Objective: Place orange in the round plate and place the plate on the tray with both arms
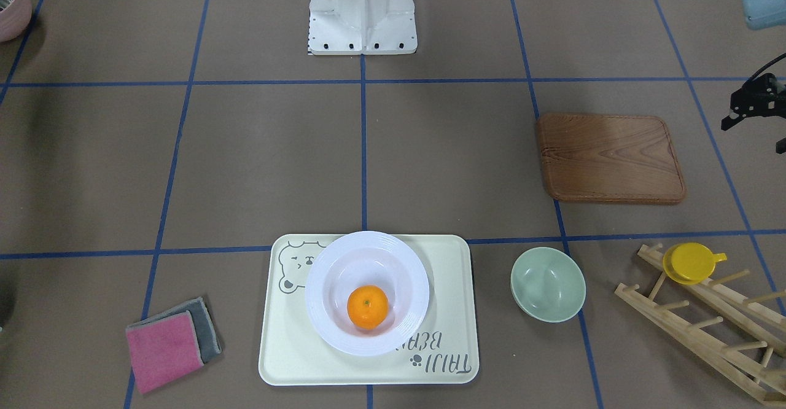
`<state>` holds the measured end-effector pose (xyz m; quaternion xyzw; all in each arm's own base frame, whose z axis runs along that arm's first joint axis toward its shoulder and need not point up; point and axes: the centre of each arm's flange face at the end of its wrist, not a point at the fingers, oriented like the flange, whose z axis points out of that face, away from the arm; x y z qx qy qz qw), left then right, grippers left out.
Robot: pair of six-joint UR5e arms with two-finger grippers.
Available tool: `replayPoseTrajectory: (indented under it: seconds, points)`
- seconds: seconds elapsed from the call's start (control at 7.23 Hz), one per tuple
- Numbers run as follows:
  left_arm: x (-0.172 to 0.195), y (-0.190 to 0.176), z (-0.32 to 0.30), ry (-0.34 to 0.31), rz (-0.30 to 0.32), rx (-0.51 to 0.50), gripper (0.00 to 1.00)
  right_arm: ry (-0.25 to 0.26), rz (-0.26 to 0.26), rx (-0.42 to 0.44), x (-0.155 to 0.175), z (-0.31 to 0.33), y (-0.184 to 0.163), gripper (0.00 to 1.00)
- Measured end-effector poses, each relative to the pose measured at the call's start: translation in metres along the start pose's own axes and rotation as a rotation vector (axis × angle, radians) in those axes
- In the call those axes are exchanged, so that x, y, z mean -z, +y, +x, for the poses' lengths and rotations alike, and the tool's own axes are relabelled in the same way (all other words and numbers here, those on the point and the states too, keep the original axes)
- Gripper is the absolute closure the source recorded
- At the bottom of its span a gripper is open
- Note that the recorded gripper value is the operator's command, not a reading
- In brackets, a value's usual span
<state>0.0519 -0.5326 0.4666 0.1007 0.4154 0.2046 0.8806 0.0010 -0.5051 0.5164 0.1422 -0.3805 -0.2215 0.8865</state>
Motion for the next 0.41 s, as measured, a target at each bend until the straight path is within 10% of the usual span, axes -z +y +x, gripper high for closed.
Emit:
replayPoseTrajectory:
  seconds: [0.41]
  points:
    - [-0.0004,0.0,-0.0001,0.0,-0.001,0.001,0.01,0.001,0.002,0.002,0.001,-0.0005,-0.0007,0.0]
